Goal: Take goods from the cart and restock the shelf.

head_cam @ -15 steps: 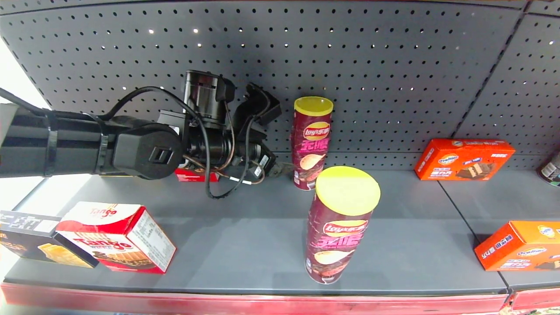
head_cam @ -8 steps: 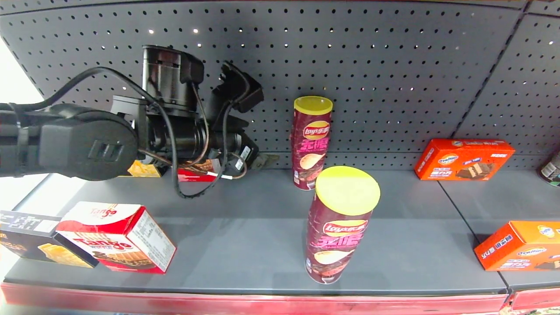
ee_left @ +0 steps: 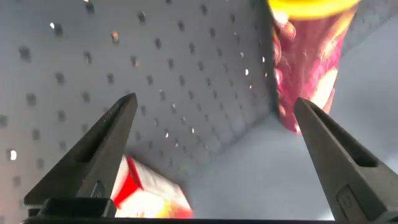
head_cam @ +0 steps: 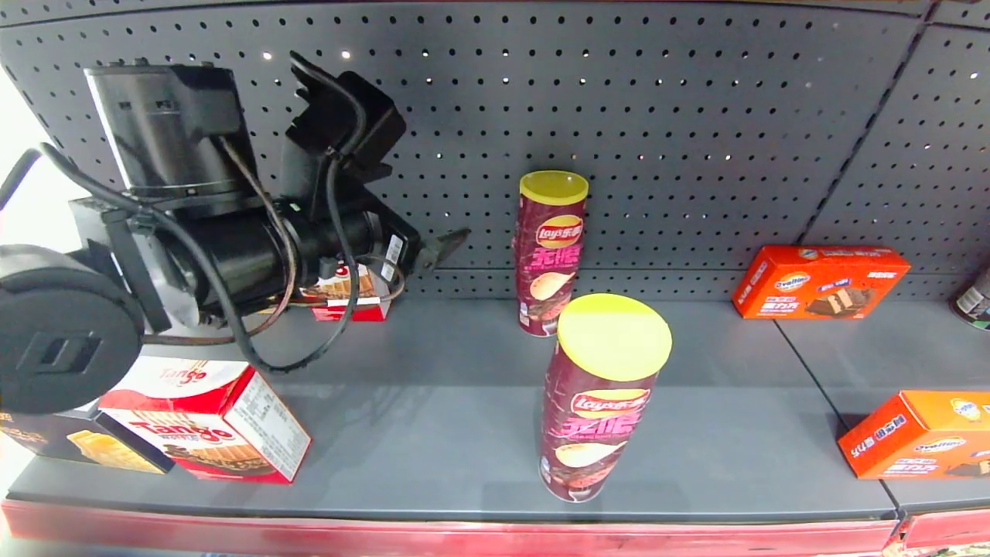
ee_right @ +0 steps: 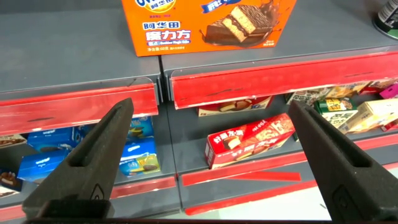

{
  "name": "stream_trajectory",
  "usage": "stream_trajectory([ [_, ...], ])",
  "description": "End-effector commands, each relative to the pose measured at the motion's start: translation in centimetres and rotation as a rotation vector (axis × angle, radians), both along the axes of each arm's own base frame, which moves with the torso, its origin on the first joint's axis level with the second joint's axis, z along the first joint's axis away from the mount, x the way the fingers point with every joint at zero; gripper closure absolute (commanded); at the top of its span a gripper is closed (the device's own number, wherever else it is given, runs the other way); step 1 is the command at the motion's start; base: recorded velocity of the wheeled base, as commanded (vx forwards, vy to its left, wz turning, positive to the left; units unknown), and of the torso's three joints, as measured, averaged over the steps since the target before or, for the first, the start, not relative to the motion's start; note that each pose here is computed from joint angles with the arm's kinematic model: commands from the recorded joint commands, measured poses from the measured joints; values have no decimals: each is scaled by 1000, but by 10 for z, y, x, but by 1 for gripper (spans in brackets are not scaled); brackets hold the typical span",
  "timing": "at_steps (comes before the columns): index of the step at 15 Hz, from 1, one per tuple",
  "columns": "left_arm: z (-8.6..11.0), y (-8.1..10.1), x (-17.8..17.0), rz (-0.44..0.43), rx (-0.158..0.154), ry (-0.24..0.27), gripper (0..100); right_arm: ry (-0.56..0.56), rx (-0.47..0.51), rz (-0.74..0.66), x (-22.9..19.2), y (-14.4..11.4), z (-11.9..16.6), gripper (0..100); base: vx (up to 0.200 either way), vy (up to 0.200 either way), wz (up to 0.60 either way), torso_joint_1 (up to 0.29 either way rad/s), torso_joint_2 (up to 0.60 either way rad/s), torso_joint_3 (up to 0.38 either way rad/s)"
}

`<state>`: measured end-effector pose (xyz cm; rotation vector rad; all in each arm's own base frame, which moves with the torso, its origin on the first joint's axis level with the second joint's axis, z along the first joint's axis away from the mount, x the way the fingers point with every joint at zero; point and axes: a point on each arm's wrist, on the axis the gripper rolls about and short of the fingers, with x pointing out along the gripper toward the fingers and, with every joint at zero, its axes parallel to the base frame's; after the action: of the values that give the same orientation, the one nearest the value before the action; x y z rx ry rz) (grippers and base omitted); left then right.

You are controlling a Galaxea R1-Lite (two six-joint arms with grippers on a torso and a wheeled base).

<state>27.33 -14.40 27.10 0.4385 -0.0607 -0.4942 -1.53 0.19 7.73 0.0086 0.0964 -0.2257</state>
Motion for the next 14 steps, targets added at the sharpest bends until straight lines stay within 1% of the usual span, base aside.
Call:
stream_trajectory([
  [1,5,10,-41,-7,-17,-30,0,2,0,0,0,0,0,0,0,0,0,0,0,0],
  [4,22,28,-69,16,-57,-92,0,3,0,0,0,0,0,0,0,0,0,0,0,0],
  [7,24,50,-106,24,-76,-125,0,3,-1,2,0,0,0,0,0,0,0,0,0,0],
  [10,20,66,-133,25,-89,-149,0,3,-1,3,0,0,0,0,0,0,0,0,0,0],
  [11,18,72,-142,42,-95,-158,0,4,-2,11,0,0,0,0,0,0,0,0,0,0],
  [13,15,77,-151,61,-101,-166,0,3,-5,36,0,0,0,0,0,0,0,0,0,0],
  [14,11,81,-157,67,-102,-165,0,0,-17,53,0,1,0,0,0,0,0,0,0,0],
])
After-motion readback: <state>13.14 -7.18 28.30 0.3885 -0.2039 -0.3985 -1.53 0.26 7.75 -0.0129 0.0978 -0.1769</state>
